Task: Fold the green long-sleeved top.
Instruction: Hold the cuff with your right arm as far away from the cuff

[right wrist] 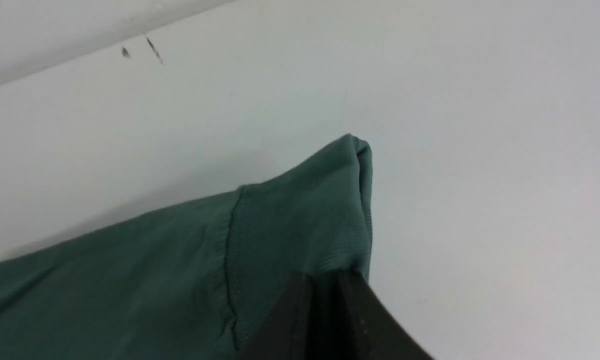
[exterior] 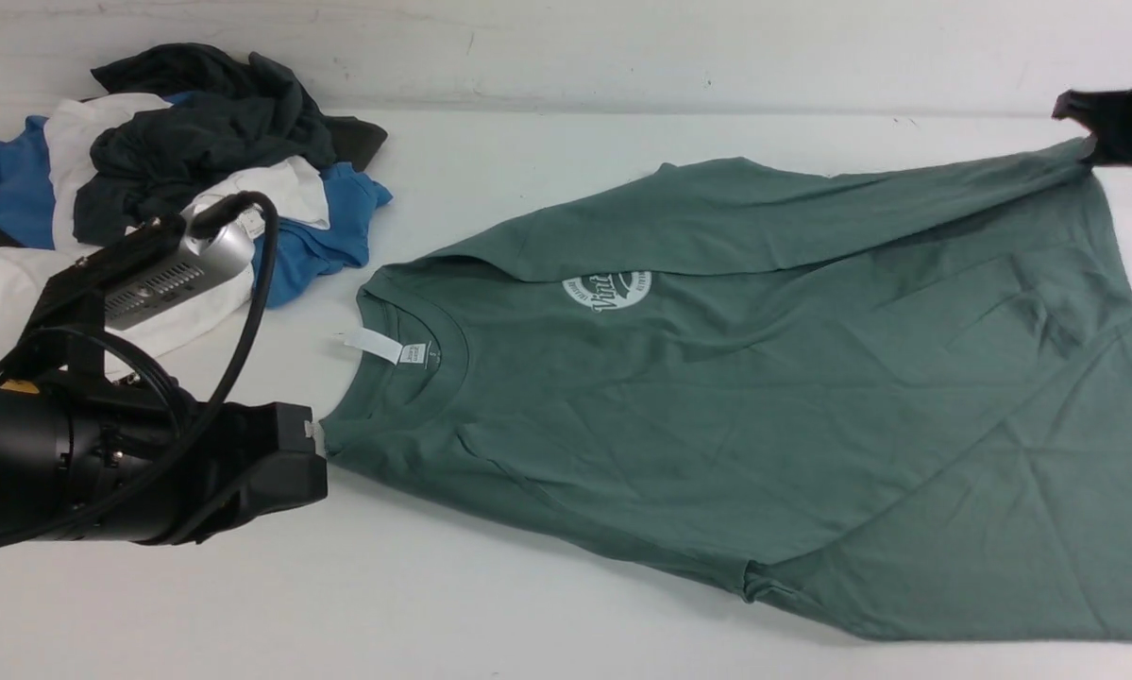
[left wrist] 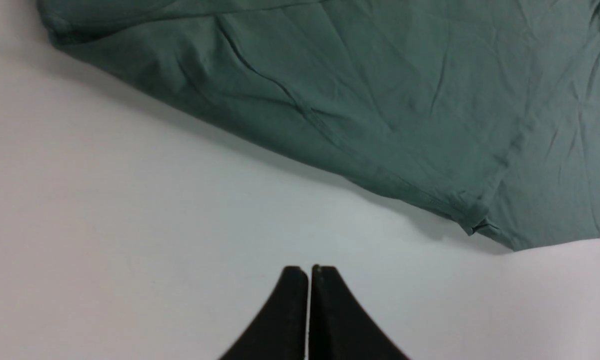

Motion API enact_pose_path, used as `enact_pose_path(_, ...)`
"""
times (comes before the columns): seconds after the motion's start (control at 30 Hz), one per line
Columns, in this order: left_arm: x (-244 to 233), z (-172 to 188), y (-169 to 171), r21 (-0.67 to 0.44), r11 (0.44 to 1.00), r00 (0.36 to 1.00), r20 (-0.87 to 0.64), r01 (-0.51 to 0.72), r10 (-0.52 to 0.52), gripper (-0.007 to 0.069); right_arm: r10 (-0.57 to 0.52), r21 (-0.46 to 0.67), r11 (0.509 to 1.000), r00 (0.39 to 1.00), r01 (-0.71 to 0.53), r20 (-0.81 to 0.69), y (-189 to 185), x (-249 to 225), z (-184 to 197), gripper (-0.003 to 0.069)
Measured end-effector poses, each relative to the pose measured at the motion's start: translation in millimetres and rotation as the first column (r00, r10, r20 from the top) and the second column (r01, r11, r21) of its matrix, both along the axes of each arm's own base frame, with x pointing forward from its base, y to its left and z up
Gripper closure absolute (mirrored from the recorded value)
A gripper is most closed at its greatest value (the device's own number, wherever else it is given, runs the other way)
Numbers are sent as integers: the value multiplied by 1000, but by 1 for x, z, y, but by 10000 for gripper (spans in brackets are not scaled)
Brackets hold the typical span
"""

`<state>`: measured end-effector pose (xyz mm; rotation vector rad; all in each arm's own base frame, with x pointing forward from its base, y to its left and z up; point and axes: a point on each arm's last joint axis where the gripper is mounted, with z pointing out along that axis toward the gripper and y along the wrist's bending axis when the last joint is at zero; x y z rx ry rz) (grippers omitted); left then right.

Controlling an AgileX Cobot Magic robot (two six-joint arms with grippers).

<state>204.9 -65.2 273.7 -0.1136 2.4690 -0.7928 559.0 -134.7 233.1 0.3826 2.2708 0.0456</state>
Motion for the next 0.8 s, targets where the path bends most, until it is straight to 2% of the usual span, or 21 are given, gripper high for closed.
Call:
enact_pose_path(0.17,4,-6,-1,3,1000,1000,-29,2,-2,629,-37,-86,996,999,38,19,0,-12,40,624)
enact_pose_path(0.23,5,-8,-1,3,1000,999,-38,3,-2,629,-44,-93,995,999,45,18,0,-13,42,624)
enact_pose_path(0.4,10,-16,-1,8,1000,997,-78,3,-2,629,-51,-113,993,993,39,-102,-3,-11,-7,624)
enact_pose_path(0.47,14,-23,-2,11,1000,994,-108,3,-2,629,-59,-167,986,974,22,-219,-9,-14,-51,620)
enact_pose_path(0.5,15,-24,-2,12,1000,994,-110,3,-2,629,-60,-170,985,972,22,-225,-10,-14,-53,620)
enact_pose_path(0.53,17,-28,-2,14,1000,992,-130,3,-2,629,-67,-195,981,958,12,-278,-13,-16,-74,604)
enact_pose_path(0.6,18,-31,-2,15,1000,990,-140,4,-1,629,-70,-206,979,953,8,-294,-15,-16,-82,594)
enact_pose_path(0.63,20,-34,-2,17,1000,988,-151,3,-1,629,-72,-220,976,954,7,-290,-17,-15,-85,559)
enact_pose_path(0.67,20,-34,-2,17,1000,988,-152,3,-1,629,-73,-222,975,955,7,-288,-17,-15,-85,554)
enact_pose_path(0.7,21,-35,-2,19,1000,988,-156,2,1,629,-77,-225,974,956,12,-282,-17,-15,-85,505)
enact_pose_path(0.8,22,-36,-2,24,1000,989,-150,11,-7,629,-96,-218,975,960,39,-261,-18,-13,-84,421)
